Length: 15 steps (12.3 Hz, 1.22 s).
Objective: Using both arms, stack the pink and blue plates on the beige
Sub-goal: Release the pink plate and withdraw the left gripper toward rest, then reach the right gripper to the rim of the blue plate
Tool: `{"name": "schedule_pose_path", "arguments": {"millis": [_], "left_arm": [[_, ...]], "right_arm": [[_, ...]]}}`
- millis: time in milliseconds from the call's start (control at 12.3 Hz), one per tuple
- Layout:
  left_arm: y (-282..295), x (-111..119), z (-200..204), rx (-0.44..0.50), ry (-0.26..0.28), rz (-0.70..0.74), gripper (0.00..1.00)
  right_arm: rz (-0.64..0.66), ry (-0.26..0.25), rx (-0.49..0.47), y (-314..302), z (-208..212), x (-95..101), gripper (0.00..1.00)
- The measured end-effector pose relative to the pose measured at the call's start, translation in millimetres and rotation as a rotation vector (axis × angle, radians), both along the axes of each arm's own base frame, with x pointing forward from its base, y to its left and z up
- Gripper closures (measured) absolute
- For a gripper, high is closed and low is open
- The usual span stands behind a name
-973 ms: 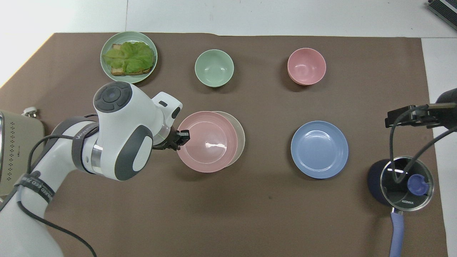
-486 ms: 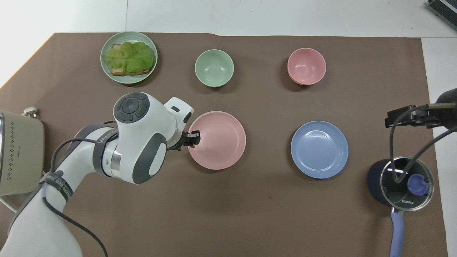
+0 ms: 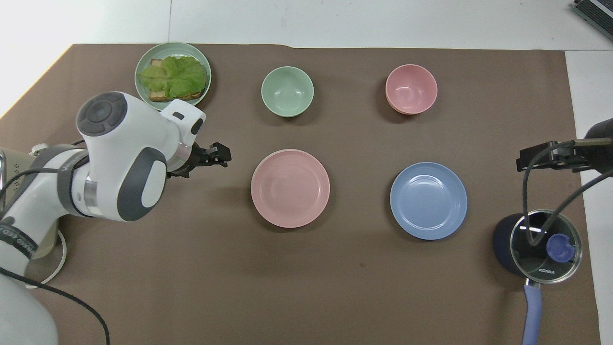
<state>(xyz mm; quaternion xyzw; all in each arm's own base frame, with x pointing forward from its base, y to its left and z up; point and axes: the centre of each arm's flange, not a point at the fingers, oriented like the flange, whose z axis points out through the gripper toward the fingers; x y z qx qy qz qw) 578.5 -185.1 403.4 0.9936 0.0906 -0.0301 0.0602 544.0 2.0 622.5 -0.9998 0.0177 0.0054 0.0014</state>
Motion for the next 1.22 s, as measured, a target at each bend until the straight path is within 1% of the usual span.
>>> {"name": "schedule_pose_path", "arguments": {"millis": [162, 243, 405, 486, 568, 730, 973, 1216], "left_arm": [[57, 15, 34, 0.003, -0.005, -0.064, 0.00], [86, 19, 52, -0.003, -0.023, -0.084, 0.00], [123, 15, 89, 0.014, -0.075, -0.123, 0.00], [130, 11, 108, 0.043, -0.092, -0.153, 0.00], [133, 5, 129, 0.071, -0.098, -0.194, 0.00], [143, -2, 175, 0.091, -0.128, -0.264, 0.00], [156, -12, 223, 0.095, -0.162, -0.269, 0.00], [157, -22, 239, 0.096, -0.181, -0.271, 0.00]], "right_arm": [[-0.001, -0.005, 0.000, -1, 0, 0.5, 0.00], [-0.005, -0.017, 0.000, -3, -2, 2.1, 0.00], [0.007, -0.045, 0.000, -7, -19, 7.7, 0.00], [0.013, -0.043, 0.000, -9, -35, 9.3, 0.00], [0.012, -0.042, -0.001, -13, -56, 10.8, 0.00], [0.009, -0.051, -0.001, -17, -103, 13.2, 0.00], [0.038, -0.046, -0.003, -17, -184, 21.9, 0.00], [0.074, -0.023, -0.004, -18, -252, 27.8, 0.00]]}}
